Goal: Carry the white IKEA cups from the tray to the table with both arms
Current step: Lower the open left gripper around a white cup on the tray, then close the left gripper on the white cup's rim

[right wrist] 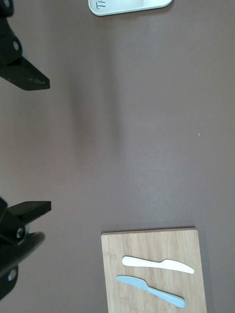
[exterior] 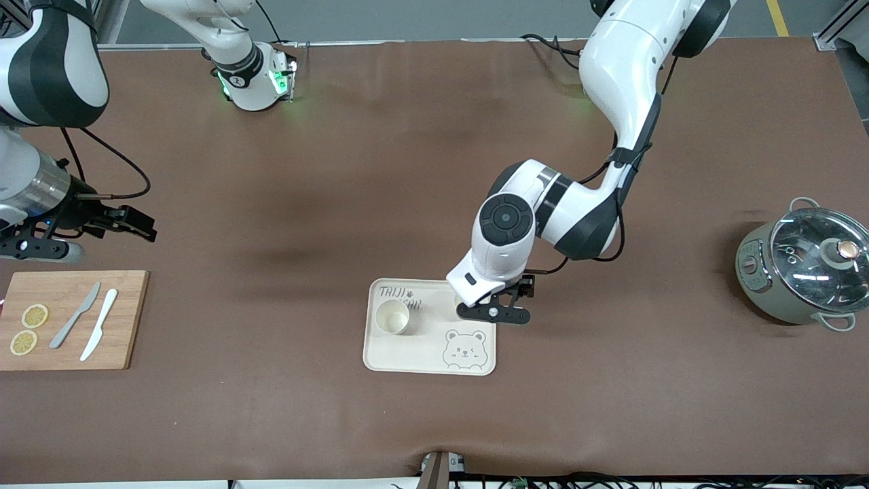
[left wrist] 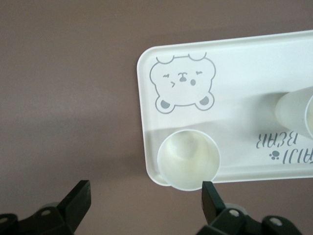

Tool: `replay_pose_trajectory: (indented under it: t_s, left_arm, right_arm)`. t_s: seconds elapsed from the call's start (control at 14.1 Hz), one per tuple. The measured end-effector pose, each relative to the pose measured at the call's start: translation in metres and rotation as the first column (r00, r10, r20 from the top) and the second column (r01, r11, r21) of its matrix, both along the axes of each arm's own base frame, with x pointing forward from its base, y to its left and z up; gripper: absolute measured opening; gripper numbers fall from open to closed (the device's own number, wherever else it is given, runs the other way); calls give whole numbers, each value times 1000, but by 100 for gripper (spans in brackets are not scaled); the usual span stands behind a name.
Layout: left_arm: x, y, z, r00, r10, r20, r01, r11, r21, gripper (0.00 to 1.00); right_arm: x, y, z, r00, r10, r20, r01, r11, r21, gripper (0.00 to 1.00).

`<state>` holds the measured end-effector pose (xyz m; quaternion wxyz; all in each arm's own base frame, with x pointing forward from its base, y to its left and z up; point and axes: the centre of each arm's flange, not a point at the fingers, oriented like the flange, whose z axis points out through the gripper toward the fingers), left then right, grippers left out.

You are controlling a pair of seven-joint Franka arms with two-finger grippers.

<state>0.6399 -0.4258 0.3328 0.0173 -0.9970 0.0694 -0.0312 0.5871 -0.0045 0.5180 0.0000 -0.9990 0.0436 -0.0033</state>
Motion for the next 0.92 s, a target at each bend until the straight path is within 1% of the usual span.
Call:
replay_pose_trajectory:
  t_s: [0.21, 0.57, 0.78, 0.92]
  left_arm:
    - [5, -1, -15, 1000, 0, 14, 0, 1000, -10, 100]
    - [10, 6, -33, 1000, 11, 3, -11, 1000, 1, 100]
    - [10, 7, -37, 1000, 11, 2, -11, 1000, 2, 100]
    - [9, 7, -48, 1000, 8, 8, -8, 1000, -4, 100]
  right_arm:
    - [0, 0, 0, 1000, 0, 0, 0, 1000, 0, 100]
    - [0, 0, 0, 1000, 0, 0, 0, 1000, 0, 100]
    - [0, 0, 0, 1000, 0, 0, 0, 1000, 0, 100]
    - [0, 0, 0, 1000, 0, 0, 0, 1000, 0, 100]
